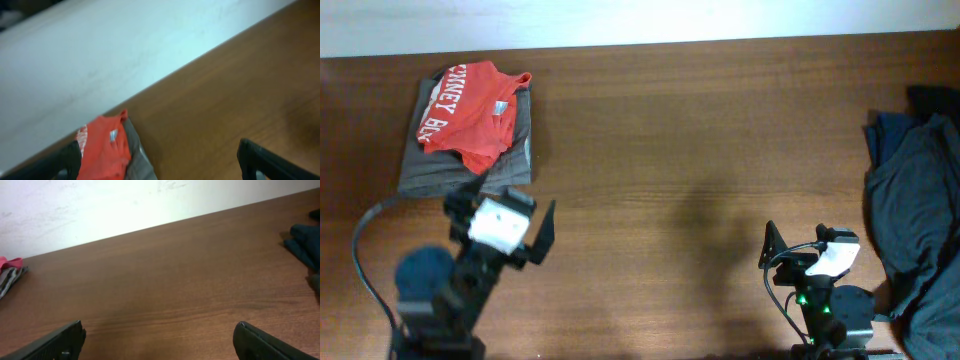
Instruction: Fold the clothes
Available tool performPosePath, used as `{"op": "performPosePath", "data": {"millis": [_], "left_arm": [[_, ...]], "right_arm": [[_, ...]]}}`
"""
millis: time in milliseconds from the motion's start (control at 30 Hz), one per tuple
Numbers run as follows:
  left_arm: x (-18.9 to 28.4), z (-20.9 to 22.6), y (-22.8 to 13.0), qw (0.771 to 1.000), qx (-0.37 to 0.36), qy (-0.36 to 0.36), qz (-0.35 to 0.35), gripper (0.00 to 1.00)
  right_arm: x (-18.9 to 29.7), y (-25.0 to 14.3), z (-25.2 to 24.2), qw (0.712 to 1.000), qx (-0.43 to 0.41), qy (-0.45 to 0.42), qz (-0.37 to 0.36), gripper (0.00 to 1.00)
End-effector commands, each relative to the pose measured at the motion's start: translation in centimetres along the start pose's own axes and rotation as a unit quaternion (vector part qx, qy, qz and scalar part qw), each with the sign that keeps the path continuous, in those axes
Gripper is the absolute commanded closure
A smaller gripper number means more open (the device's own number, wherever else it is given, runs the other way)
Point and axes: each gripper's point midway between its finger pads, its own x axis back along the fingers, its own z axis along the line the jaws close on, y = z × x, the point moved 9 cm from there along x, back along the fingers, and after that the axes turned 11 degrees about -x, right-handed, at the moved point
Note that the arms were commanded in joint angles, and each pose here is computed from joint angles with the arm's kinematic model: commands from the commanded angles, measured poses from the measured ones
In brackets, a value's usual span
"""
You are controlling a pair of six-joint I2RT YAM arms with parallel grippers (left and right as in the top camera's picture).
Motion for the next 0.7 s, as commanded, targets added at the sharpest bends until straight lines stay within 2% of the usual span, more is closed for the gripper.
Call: {"op": "performPosePath", "data": {"millis": [0,100,233,367,567,667], "left_arm": [[1.5,-2.3,-2.7,0.999,-0.014,0.028,-0.034,0.01],[2.1,-3.4,-4.3,0.997,-0.019,0.052,-0.050,0.01],[2.5,-4.6,-6.8,0.992,0.019,0.098,-0.071,0.01],[1.7,-5.4,-8.5,0.989,0.021,0.116,-0.088,0.01],[-0.5,-6.9,-11.7,0.987,0.019,0.130,-0.095,0.01],[-0.7,-7.4,-12.5,0.991,0.026,0.112,-0.066,0.01]], "right_arm": [[0.0,-0.1,-0.1,1.000,-0.003,-0.001,0.000,0.01],[0.0,-0.1,-0.1,1.000,-0.003,-0.001,0.000,0.01],[0.0,-0.1,-0.1,1.000,-0.003,-0.001,0.000,0.01],[0.0,-0.1,-0.1,1.000,-0.003,-0.001,0.000,0.01],[0.0,-0.1,-0.1,1.000,-0.003,-0.001,0.000,0.01],[0.0,-0.1,-0.1,1.000,-0.003,-0.001,0.000,0.01]]}}
